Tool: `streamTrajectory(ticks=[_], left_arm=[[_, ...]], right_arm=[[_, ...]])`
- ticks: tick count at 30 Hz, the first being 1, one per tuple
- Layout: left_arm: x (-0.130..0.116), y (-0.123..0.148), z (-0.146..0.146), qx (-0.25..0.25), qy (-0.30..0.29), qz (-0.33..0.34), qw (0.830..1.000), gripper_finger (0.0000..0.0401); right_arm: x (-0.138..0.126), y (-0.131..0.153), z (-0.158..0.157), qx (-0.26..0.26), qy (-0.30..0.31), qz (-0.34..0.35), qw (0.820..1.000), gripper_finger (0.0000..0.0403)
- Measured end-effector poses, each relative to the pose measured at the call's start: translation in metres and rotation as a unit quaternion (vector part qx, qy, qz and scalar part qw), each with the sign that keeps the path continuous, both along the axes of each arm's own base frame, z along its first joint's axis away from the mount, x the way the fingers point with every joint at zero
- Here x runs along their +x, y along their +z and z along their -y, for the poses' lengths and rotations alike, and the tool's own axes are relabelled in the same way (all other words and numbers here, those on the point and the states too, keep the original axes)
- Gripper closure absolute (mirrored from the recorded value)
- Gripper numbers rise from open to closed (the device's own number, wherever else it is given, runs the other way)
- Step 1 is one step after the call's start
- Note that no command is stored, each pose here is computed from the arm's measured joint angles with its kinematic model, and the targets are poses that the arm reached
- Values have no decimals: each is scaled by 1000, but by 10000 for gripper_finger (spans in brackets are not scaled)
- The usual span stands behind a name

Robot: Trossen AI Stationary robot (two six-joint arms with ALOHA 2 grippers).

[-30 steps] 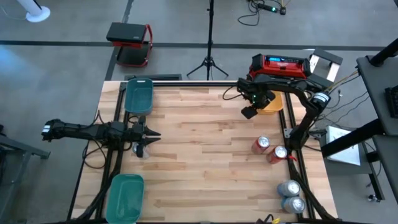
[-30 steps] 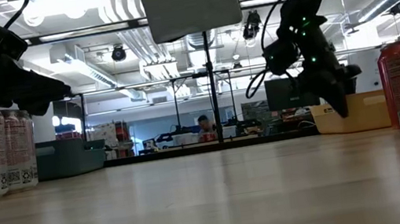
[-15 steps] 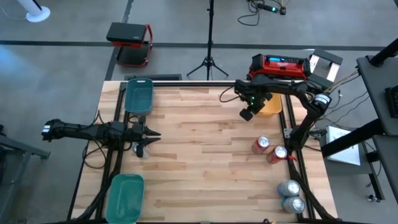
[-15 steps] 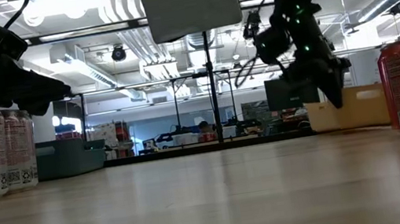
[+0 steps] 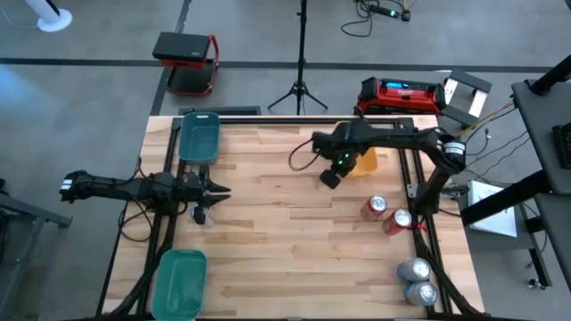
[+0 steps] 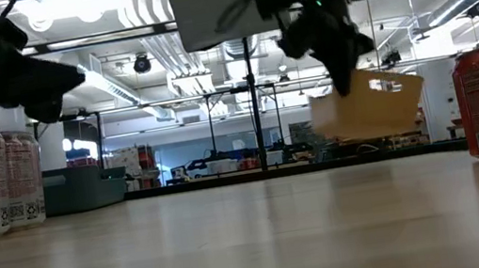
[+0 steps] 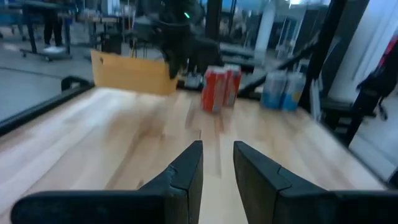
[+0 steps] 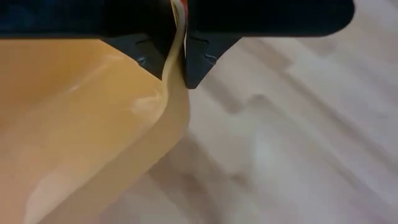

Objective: Sort soda cans
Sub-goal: Move the yellow bin from the top right to the center of the table

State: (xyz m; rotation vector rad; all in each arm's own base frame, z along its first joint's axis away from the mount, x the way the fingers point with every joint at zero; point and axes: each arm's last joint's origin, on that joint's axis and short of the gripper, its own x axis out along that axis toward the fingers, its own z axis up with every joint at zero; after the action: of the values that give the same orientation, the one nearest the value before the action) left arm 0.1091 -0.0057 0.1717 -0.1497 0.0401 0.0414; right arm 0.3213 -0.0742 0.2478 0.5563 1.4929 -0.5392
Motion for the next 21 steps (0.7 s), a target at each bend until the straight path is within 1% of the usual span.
streamTrajectory(ticks=[5,8,11,14,17,21], left_arm=[[0,4,0,-8,0,20,1000,327],[0,7,0,-9,0,37,999,327],[0,16,1,-33,-10,70,997,327],[0,36,3,-37,-14,51,998,327],[-1,68,4,-32,-6,18,999,327],[-5,108,7,-25,-25,-50,998,327]], right_arm=[[28,10,-49,0,18,25,1000,392],[39,5,-78,17,28,21,999,391],[47,-4,-105,25,29,9,999,391],[51,-11,-124,25,25,-4,999,391],[54,-20,-135,21,13,-15,1000,391],[58,-39,-143,17,1,-41,999,390]])
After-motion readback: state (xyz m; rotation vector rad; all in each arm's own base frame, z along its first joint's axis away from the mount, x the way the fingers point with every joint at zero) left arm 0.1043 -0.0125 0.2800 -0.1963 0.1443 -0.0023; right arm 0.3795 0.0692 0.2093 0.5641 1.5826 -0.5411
